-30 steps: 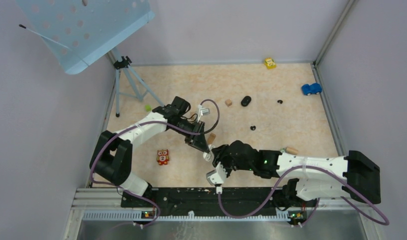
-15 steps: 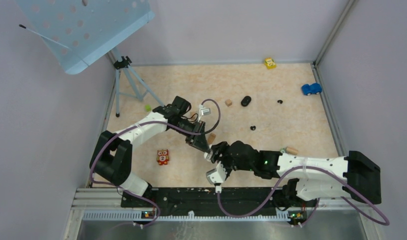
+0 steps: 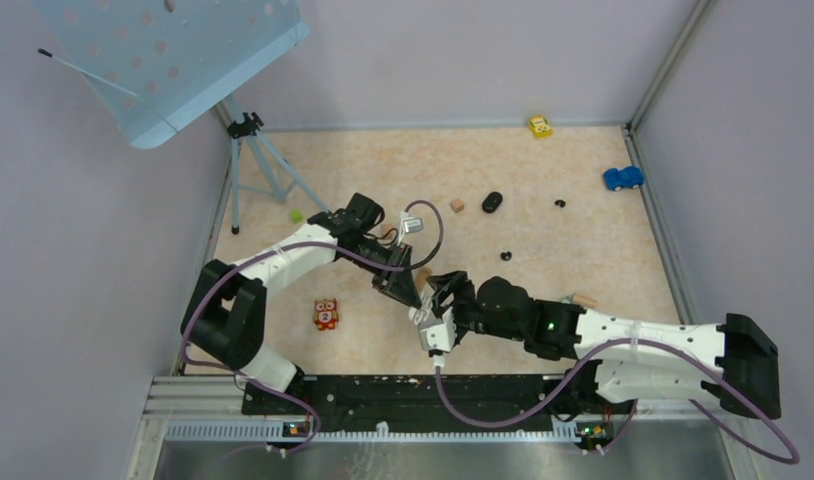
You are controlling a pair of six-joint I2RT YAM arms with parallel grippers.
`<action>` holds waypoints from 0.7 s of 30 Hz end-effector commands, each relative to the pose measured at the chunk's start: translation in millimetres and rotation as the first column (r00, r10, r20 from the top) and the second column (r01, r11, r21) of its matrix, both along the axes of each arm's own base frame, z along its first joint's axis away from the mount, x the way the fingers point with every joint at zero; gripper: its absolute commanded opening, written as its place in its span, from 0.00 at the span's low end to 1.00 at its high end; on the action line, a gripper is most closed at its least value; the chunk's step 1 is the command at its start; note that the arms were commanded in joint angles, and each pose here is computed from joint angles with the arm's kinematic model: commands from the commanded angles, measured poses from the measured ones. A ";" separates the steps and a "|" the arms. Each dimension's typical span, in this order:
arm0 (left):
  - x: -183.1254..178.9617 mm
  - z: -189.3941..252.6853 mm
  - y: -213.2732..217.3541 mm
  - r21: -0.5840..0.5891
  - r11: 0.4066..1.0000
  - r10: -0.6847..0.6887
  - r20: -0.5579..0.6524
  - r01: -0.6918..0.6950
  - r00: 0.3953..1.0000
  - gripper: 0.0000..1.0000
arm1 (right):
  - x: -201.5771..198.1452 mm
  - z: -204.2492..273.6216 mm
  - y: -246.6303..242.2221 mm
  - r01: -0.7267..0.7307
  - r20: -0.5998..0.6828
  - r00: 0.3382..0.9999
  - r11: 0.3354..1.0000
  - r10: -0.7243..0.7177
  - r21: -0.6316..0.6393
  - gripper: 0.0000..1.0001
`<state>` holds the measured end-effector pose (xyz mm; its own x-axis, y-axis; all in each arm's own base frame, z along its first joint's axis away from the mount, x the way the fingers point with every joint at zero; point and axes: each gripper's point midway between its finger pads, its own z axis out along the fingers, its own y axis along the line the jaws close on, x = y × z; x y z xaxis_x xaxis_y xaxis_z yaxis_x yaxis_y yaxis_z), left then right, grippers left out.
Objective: Insert the wireless bluetooth earbuds into the charging case
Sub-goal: Insert the right earbud into the right side groove of the charging case, then place the charging case with the earbuds at the center of the board.
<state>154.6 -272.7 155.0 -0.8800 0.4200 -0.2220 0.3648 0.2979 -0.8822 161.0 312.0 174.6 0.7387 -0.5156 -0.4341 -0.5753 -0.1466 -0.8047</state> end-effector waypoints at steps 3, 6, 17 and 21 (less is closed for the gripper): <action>3.7 14.0 -6.1 -0.049 0.998 -0.025 0.019 0.025 1.000 0.00 | 2.0 43.0 0.0 0.087 -0.070 0.995 0.978 -0.075 0.188 0.65; 6.2 14.7 -7.1 -0.050 0.998 -0.024 0.025 0.025 0.999 0.00 | 5.3 47.5 -8.1 0.161 -0.127 0.983 0.958 -0.134 0.238 0.66; 39.3 46.8 -28.7 -0.178 0.984 0.041 0.128 -0.018 0.991 0.00 | 69.4 87.9 -69.2 0.850 -0.857 0.470 0.372 -0.212 0.374 0.86; 63.9 59.4 -41.5 -0.238 0.968 0.109 0.115 -0.079 0.987 0.00 | 97.7 65.9 -83.1 0.967 -0.982 0.179 0.196 -0.063 0.163 0.82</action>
